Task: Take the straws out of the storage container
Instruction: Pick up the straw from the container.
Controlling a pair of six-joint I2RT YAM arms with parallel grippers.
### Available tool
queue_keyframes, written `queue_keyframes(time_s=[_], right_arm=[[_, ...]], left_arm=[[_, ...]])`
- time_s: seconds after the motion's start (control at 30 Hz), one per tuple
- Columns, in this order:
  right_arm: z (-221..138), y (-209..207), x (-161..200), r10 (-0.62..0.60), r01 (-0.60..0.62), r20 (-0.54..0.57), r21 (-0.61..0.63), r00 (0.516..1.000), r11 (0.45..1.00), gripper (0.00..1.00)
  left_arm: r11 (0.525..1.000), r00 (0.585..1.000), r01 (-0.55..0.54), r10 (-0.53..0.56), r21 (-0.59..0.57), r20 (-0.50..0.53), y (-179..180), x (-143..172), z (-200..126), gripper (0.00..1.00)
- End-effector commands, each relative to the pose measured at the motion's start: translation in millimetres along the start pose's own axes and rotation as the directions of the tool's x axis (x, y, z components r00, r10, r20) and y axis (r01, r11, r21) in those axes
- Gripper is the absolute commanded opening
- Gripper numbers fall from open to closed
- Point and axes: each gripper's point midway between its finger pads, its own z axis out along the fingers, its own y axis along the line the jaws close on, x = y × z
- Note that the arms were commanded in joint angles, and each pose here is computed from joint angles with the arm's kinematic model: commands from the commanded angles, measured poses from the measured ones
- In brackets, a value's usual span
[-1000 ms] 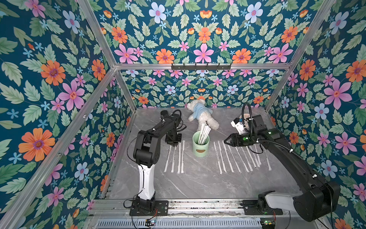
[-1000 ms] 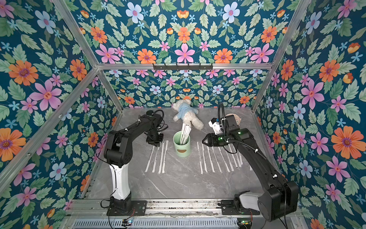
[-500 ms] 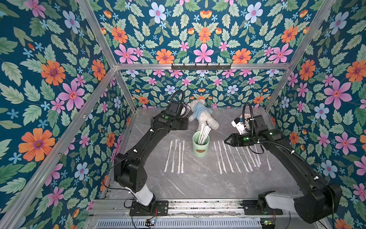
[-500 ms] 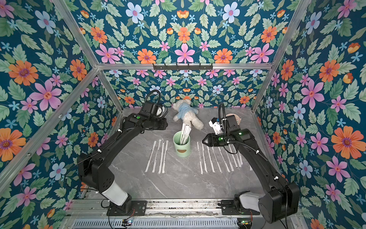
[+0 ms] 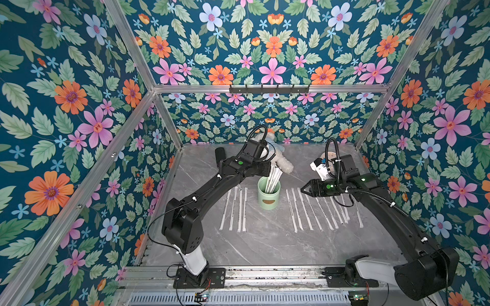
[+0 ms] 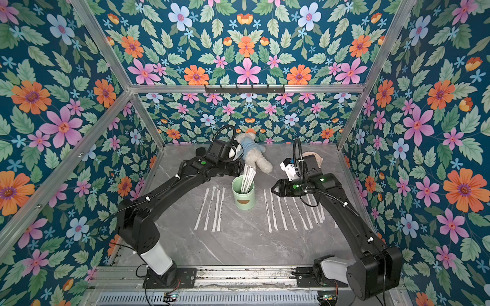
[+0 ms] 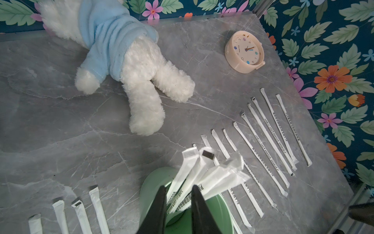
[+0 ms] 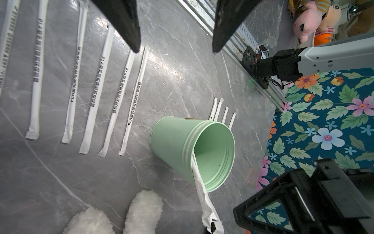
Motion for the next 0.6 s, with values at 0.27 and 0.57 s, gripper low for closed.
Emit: queue_keyframes(time_s=[0.27,0.57], right_arm=[[1,0,-2,-0.007,0.007,0.008,-0.001,1.0,1.0,0.58],[3,-2,-2,-0.004,0.004,0.002,0.005,1.0,1.0,0.58]], left_arm=[[1.0,1.0,-0.009,0.01,-0.021,0.004,2,0,12,0.26],[1.0,1.0,-0.011,0.011,-0.006,-0.006,-1,2,18,0.29]])
